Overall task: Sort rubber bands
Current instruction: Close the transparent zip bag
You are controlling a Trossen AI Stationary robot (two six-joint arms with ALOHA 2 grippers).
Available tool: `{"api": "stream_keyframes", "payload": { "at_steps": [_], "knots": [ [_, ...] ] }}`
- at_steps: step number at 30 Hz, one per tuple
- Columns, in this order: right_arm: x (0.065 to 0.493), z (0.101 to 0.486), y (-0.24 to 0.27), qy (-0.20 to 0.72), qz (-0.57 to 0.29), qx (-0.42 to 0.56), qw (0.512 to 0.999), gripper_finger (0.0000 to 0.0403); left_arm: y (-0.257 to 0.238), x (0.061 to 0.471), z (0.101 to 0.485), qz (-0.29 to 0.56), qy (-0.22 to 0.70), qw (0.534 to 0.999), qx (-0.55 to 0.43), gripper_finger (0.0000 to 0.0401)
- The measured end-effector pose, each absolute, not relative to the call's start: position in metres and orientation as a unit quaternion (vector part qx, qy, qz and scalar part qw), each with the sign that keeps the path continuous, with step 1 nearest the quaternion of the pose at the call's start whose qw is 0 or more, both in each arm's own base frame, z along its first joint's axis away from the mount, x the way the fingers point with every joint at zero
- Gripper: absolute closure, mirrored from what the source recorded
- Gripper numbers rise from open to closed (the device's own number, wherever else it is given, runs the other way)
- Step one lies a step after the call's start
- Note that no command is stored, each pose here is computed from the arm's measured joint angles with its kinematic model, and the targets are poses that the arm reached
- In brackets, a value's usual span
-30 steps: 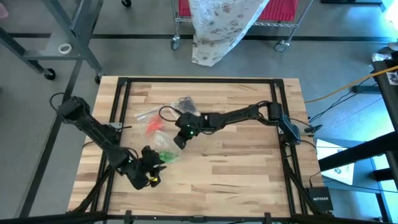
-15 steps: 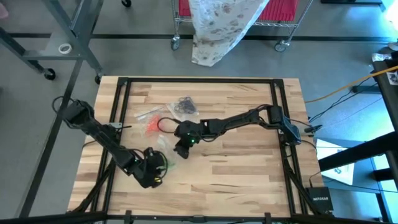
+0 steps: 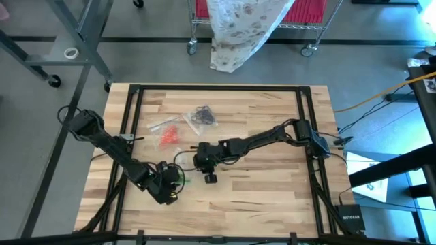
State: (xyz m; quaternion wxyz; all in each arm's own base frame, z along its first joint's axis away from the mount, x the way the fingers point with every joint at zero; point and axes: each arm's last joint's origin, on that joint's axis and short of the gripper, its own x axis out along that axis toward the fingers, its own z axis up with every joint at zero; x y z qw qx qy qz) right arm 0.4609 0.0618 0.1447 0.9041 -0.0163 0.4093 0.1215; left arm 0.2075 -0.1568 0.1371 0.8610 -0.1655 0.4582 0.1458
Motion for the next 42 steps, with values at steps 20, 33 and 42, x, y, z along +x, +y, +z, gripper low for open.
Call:
{"api": "stream_keyframes", "payload": {
  "at_steps": [20,33,42],
  "knots": [
    [0.463,0.112,0.075,0.415,0.065,-0.177,0.89,0.0304,-0.155,0.209,0.137,0.143,0.46,0.86,-0.166,0.0303],
    [0.446,0.126,0.07,0.482,0.032,-0.199,0.853,0.0304,-0.156,0.209,0.137,0.144,0.463,0.857,-0.174,0.0303],
    [0.461,0.152,0.075,0.371,0.056,-0.143,0.916,0.0304,-0.156,0.209,0.137,0.142,0.462,0.858,-0.174,0.0303]
  ]
}}
